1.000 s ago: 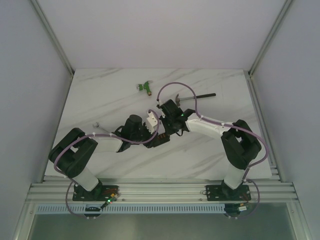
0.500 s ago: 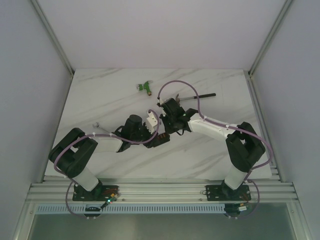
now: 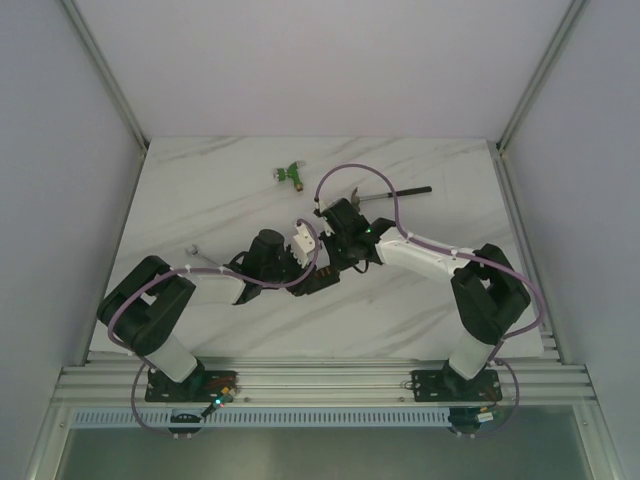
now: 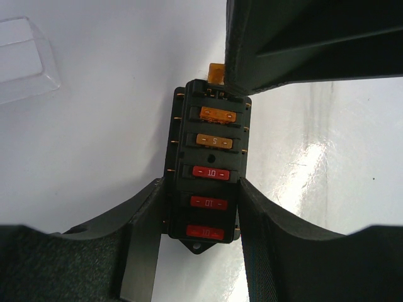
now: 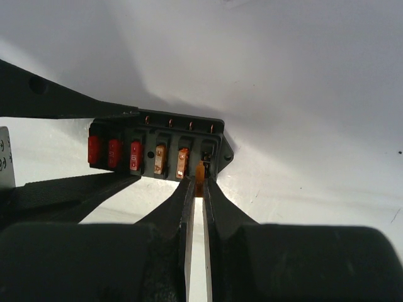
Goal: Snap on the fuse box
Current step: Install the fuse at the fuse box base.
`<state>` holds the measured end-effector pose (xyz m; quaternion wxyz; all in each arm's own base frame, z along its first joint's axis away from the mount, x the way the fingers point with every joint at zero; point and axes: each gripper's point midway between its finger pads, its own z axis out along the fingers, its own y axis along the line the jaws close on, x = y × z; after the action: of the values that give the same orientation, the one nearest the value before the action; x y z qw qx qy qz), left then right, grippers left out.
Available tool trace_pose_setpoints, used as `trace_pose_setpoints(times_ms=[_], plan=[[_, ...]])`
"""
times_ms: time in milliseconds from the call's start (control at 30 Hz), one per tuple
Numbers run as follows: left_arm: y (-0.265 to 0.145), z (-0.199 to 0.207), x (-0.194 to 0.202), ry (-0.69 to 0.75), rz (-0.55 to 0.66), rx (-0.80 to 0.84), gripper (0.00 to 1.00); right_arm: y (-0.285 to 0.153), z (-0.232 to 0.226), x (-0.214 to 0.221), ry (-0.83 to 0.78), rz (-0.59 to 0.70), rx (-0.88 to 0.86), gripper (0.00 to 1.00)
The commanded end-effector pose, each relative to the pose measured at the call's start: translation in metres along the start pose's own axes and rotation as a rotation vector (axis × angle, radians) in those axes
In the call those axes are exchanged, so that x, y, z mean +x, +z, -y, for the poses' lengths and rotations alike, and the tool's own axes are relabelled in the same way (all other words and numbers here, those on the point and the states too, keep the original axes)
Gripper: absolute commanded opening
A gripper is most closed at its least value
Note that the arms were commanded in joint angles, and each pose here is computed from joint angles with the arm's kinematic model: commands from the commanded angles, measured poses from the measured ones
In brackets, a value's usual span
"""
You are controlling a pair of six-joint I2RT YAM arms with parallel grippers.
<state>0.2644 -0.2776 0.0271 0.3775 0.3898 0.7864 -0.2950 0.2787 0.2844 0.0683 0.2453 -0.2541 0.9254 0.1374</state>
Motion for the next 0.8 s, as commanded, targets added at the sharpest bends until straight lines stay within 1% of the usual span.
trace_pose_setpoints(times_ms=[0, 167, 467, 767], plan=[[0.001, 0.005, -0.005, 0.011, 0.023, 0.023, 0.5, 0.005, -0.002, 0.016, -0.015, -0.053, -0.008, 0.0], [0.0, 0.005, -0.005, 0.009, 0.021, 0.027, 0.5, 0.01, 0.0, 0.02, -0.019, -0.07, 0.003, 0.0], [0.0, 0.006, -0.006, 0.012, 0.023, 0.032, 0.5, 0.016, 0.002, 0.015, -0.018, -0.046, 0.025, 0.0], [0.0, 0.006, -0.006, 0.011, 0.023, 0.03, 0.49, 0.012, 0.008, 0.013, -0.018, -0.034, 0.059, 0.0]])
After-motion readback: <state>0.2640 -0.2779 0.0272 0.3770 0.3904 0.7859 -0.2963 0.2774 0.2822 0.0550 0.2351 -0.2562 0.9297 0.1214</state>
